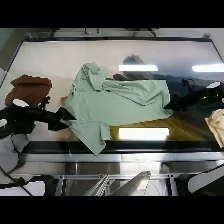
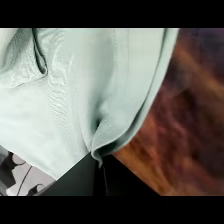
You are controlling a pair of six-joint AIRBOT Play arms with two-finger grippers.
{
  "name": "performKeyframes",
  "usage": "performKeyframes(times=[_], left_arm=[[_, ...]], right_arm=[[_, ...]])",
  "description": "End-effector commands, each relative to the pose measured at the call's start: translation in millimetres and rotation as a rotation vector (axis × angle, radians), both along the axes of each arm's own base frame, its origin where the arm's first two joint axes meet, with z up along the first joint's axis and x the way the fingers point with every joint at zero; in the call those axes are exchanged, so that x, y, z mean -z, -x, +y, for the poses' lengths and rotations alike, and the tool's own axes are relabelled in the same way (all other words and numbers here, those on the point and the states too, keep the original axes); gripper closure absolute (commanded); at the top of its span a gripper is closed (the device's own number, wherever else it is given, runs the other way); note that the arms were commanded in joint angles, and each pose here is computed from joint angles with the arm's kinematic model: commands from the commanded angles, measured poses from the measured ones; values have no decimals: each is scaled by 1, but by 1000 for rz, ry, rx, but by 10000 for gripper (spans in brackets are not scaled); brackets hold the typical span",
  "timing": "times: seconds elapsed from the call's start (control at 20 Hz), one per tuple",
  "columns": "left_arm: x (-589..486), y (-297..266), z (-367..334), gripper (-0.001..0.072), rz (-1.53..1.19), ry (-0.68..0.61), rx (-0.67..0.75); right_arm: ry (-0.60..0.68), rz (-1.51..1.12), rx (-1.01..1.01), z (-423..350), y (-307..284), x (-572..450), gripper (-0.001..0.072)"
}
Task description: Fold the shirts.
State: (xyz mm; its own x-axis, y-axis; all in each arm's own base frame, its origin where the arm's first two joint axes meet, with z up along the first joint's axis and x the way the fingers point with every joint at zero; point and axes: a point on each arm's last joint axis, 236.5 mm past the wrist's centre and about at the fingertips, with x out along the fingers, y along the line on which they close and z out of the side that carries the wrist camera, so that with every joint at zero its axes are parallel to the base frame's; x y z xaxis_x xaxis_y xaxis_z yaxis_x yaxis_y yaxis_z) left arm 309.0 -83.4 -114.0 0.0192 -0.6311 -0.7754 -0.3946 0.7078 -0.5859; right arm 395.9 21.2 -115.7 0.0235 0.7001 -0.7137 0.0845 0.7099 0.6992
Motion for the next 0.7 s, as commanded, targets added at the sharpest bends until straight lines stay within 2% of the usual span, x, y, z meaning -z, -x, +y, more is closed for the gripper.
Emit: performKeyframes(times=[0.0, 0.05, 0.1, 0.4, 0.55, 0.65], left_arm=[[21, -29, -19, 300, -35, -10, 35], [20, -28, -28, 557, -29, 13, 91], [17, -29, -33, 698, -34, 30, 130], [-62, -47, -20, 690, -184, 61, 171], [-148, -43, -8, 690, -344, 59, 220], [-216, -38, -4, 689, -504, 49, 233]], right_arm=[[-74, 17, -14, 12, 5, -15, 692], [-85, 25, -27, 14, 9, -19, 692], [-93, 29, -36, 15, 12, -23, 692], [-126, -51, 25, -9, 9, -71, 692], [-306, -257, 175, -21, -19, -153, 691], [-505, -501, 239, -25, -32, -245, 691]])
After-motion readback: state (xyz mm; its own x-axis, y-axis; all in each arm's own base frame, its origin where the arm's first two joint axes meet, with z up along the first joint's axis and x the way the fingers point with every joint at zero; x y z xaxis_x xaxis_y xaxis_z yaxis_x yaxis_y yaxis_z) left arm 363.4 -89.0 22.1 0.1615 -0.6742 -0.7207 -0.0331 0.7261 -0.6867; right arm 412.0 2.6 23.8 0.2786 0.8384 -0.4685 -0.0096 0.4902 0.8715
